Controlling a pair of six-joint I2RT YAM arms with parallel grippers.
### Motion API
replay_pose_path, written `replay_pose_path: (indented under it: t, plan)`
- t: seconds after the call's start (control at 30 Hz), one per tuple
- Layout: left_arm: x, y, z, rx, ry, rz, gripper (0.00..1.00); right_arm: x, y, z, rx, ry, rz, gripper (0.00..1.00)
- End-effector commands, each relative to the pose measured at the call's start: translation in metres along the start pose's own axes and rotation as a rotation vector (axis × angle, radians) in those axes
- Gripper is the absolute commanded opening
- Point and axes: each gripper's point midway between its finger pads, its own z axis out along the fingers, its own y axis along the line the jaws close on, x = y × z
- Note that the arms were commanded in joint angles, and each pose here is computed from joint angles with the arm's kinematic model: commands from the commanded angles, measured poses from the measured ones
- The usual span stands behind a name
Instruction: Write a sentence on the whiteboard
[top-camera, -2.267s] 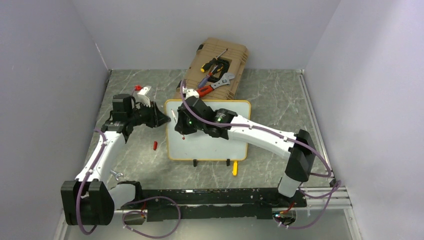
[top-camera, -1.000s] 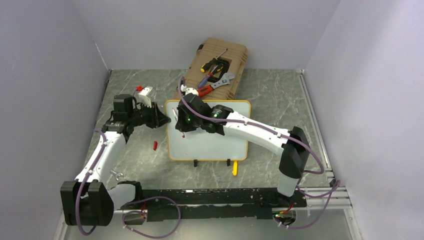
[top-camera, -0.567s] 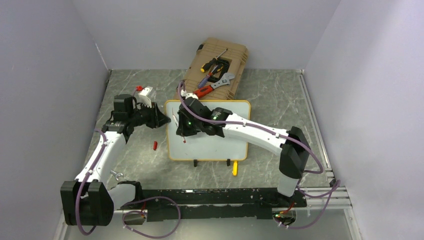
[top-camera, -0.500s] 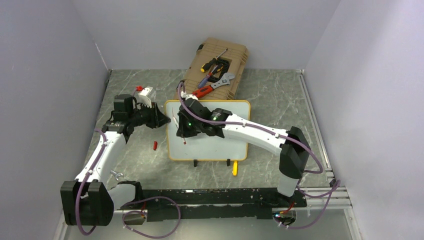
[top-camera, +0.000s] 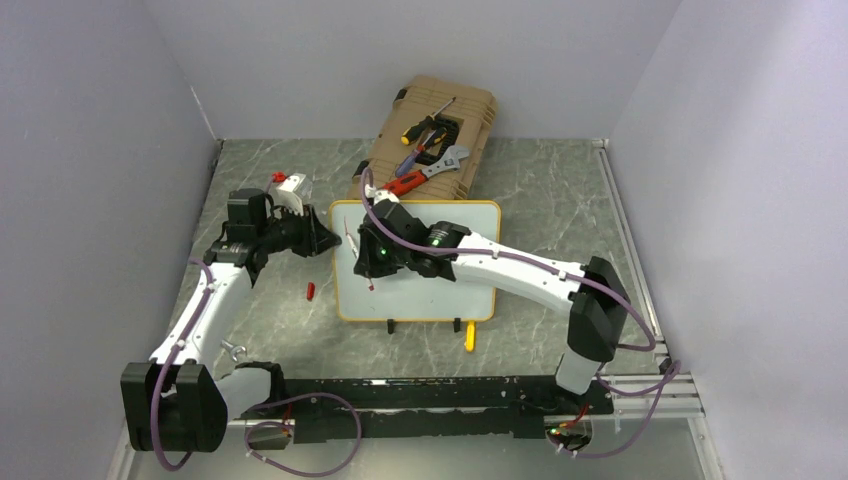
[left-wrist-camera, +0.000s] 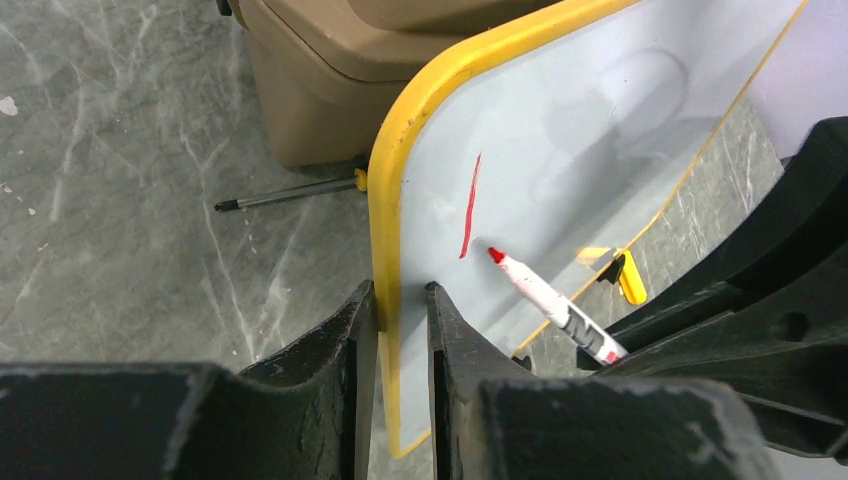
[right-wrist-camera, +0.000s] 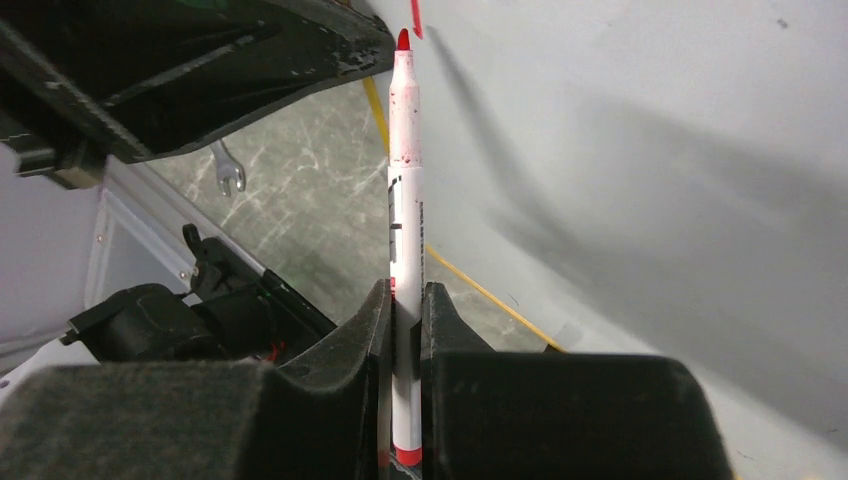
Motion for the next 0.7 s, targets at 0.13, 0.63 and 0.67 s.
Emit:
replay_pose_path:
  t: [0.13, 0.63, 0.67]
  plan:
    - [-0.005, -0.014, -0.003, 0.040, -0.008, 0.041, 0.00, -0.040, 0.022, -0.024, -0.049, -0.153, -0.041, 0.00]
    - [-0.005, -0.014, -0.003, 0.041, -0.007, 0.043, 0.00, -0.040, 0.018, -0.009, -0.016, -0.117, -0.048, 0.00]
    - [-0.005, -0.014, -0.003, 0.040, -0.006, 0.043, 0.00, -0.039, 0.017, -0.008, -0.012, -0.114, -0.046, 0.00]
